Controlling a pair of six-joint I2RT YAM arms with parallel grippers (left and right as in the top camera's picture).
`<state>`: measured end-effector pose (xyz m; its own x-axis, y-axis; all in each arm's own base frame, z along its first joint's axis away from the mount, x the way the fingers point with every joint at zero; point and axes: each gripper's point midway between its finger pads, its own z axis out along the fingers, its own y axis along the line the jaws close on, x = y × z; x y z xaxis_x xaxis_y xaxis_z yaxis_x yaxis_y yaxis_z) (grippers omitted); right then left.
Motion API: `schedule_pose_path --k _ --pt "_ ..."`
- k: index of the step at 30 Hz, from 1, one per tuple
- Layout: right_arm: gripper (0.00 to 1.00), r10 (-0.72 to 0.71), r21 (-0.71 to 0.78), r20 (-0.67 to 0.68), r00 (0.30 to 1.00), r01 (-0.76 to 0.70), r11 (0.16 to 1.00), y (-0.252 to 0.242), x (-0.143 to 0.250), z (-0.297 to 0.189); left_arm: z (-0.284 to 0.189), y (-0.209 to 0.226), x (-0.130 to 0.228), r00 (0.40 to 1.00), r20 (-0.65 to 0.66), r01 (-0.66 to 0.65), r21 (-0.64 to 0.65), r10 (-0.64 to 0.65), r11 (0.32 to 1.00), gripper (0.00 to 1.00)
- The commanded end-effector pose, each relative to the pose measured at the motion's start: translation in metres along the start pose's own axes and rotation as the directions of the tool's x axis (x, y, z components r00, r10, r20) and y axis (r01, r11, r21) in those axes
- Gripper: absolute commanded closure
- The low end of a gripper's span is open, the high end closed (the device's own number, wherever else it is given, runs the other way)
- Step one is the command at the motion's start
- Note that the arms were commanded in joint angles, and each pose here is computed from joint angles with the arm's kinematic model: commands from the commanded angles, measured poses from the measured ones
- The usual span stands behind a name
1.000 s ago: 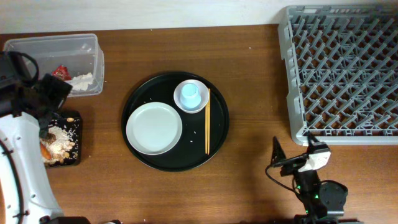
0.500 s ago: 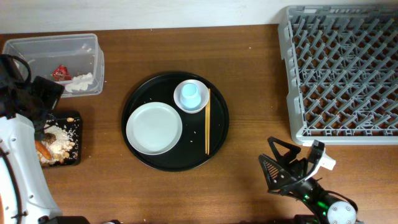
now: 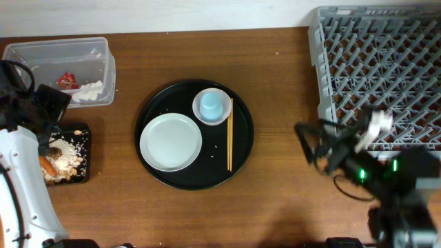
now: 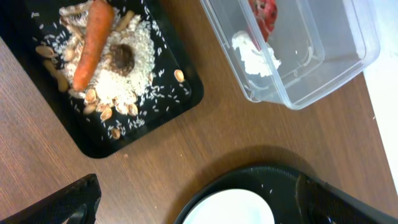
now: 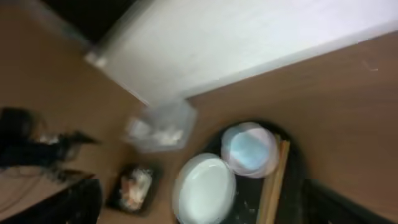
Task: Sort waste into correct bins and load items into the dishwasher rack
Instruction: 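Reach the right gripper over the round tray and grasp the light-blue cup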
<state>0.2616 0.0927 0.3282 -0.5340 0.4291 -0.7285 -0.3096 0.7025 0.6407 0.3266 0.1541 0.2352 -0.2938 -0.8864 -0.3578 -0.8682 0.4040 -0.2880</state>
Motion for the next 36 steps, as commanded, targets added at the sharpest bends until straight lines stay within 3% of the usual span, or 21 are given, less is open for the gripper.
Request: schedule_pose_path --k 1,7,10,17,25,36 --pt "0.02 -0.137 0.219 -0.142 0.98 0.166 0.961 -0.026 -0.013 0.036 0.001 0.003 -0.001 1.0 0.006 0.013 -0.015 -0.013 1.0 0.01" --pt "0.02 -0.219 0.288 -0.387 0.895 0.344 0.894 -0.011 0.034 0.128 0.001 0.003 -0.001 1.0 0.006 0.013 -0.015 -0.013 1.0 0.01" --pt "0.02 -0.205 0.379 -0.417 0.886 0.374 0.846 -0.014 0.054 0.168 0.001 0.003 -0.001 1.0 0.005 0.013 -0.015 -0.013 1.0 0.01" --pt "0.02 -0.207 0.341 -0.493 0.845 0.407 0.847 -0.013 0.108 0.263 0.001 0.003 -0.001 1.0 0.006 0.013 -0.015 -0.013 1.0 0.01" --pt "0.02 -0.216 0.34 -0.464 0.859 0.398 0.852 -0.029 0.128 0.306 0.001 0.003 -0.001 1.0 0.006 0.013 -0.015 -0.013 1.0 0.01" --pt "0.02 -0.266 0.355 -0.53 0.805 0.495 0.793 -0.064 0.163 0.327 0.001 0.003 -0.001 1.0 0.006 0.013 -0.015 -0.013 1.0 0.01"
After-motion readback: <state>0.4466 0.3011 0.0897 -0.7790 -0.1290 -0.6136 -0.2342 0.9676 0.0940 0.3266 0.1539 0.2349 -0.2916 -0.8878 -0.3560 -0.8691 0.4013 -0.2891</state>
